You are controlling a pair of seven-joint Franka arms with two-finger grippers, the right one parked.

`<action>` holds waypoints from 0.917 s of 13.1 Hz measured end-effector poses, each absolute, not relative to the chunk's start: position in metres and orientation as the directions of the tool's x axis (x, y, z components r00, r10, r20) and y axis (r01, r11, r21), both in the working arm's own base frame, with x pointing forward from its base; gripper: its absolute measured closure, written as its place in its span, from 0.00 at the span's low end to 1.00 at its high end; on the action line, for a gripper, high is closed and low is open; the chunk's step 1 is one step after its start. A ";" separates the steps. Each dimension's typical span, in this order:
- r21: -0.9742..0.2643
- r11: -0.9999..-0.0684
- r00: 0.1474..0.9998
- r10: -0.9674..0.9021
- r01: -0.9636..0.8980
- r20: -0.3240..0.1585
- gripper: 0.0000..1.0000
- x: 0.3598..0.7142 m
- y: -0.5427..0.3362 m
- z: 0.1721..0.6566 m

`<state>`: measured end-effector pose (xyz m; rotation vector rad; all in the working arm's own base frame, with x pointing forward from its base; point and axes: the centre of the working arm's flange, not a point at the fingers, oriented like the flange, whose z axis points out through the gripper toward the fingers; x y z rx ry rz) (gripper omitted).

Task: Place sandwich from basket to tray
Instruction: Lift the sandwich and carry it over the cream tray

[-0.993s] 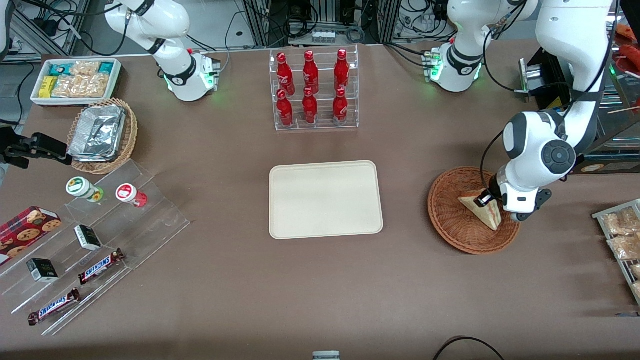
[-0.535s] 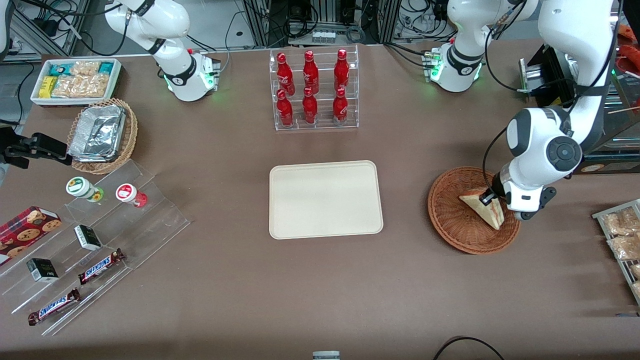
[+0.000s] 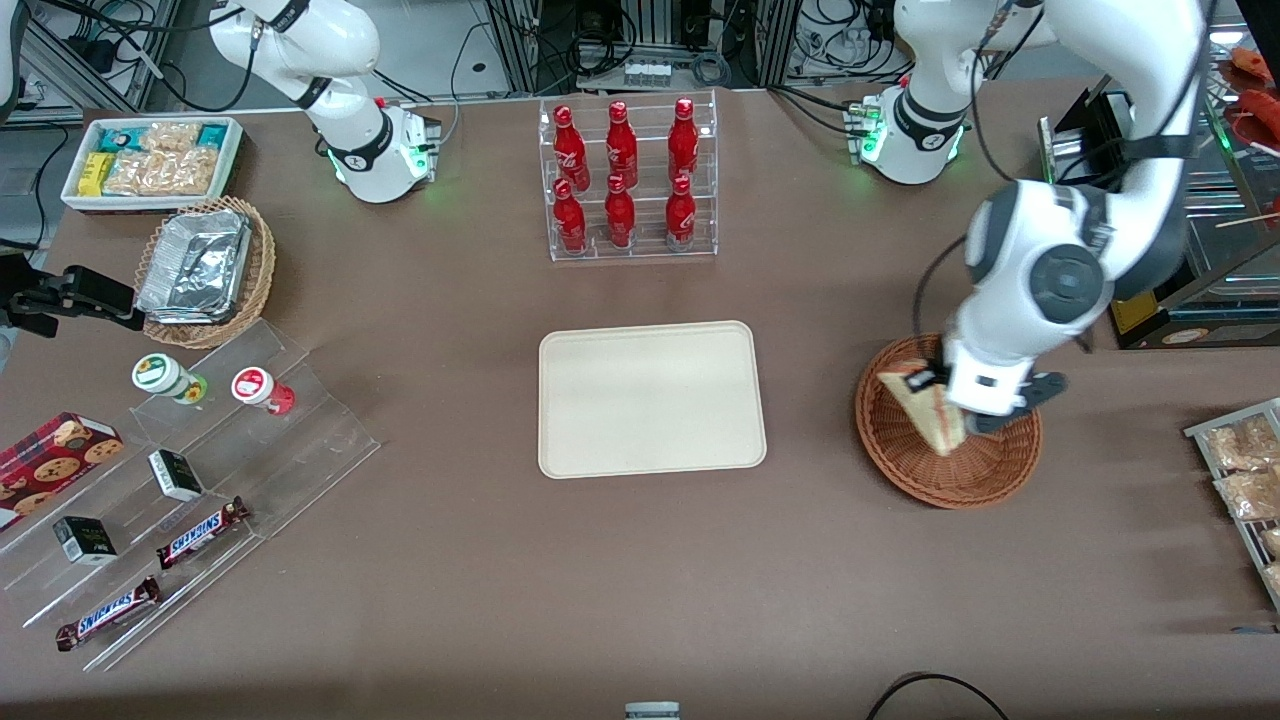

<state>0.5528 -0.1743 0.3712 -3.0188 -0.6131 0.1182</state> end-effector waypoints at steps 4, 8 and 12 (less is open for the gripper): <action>-0.053 -0.974 0.973 0.224 0.221 -0.053 0.85 0.535 -0.270 0.374; -0.026 -0.998 0.995 0.066 0.064 -0.069 0.85 0.523 -0.363 0.354; 0.005 -1.000 0.997 0.007 0.007 -0.078 0.85 0.511 -0.437 0.334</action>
